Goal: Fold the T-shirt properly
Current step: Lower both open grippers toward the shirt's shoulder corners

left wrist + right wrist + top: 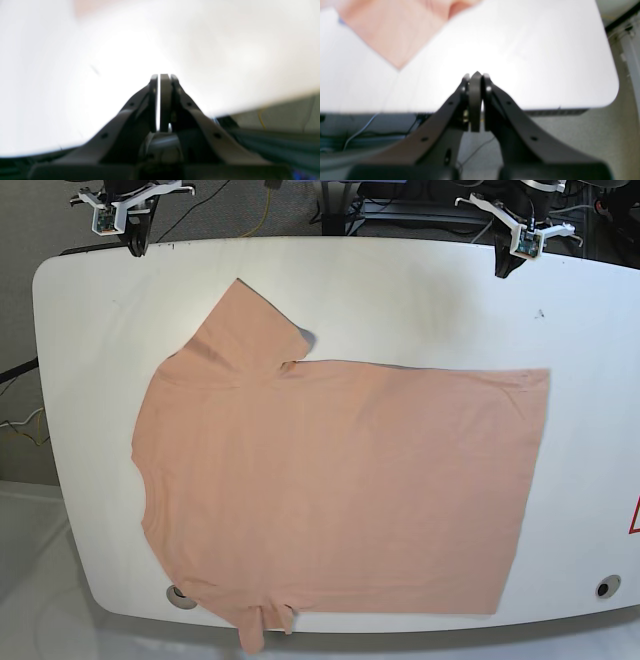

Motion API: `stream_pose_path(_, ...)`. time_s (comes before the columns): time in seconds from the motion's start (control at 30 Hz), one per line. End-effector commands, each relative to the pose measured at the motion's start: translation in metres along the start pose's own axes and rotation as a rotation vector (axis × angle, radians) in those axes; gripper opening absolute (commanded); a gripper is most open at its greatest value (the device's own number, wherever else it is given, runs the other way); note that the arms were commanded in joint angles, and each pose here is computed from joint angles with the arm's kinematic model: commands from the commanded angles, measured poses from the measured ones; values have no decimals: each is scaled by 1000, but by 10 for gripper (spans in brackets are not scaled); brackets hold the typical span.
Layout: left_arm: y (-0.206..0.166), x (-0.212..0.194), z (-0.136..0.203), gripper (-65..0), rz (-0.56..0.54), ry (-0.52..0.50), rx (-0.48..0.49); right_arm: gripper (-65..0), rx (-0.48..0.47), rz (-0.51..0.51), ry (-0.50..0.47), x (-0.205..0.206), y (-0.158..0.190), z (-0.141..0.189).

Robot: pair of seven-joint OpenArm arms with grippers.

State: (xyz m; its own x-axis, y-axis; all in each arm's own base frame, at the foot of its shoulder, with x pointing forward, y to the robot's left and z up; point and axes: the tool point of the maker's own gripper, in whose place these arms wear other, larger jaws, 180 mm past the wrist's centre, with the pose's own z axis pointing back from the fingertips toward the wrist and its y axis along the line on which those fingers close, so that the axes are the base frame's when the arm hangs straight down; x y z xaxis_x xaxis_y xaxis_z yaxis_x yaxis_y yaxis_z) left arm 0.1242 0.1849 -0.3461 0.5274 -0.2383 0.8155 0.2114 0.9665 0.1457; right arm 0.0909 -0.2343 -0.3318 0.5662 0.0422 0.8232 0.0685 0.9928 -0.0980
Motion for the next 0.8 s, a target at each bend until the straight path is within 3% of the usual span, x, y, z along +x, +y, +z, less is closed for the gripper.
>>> stream_pose_path(0.0, -6, 15, -2, -650, -19, -37, -34, -647, 14, 6, -66, 19, 3, -2)
stream_pose_path(0.23, -1, 30, -10, -650, -44, -77, -36, -650, 32, -1, -117, 33, 7, -12)
stream_pose_path(0.4, 7, 62, -17, -647, -65, -168, -22, -650, 82, 8, -109, 42, 17, -24)
stream_pose_path(0.57, 11, 75, -20, -518, -61, -205, -19, -650, 115, 8, -71, 42, 24, -33)
stream_pose_path(0.63, 19, 74, -25, -454, -13, -204, -2, -609, 159, 0, -19, 38, 36, -41)
stream_pose_path(0.77, 25, 77, -28, -438, 15, -213, 14, -502, 182, -9, 4, 39, 44, -46)
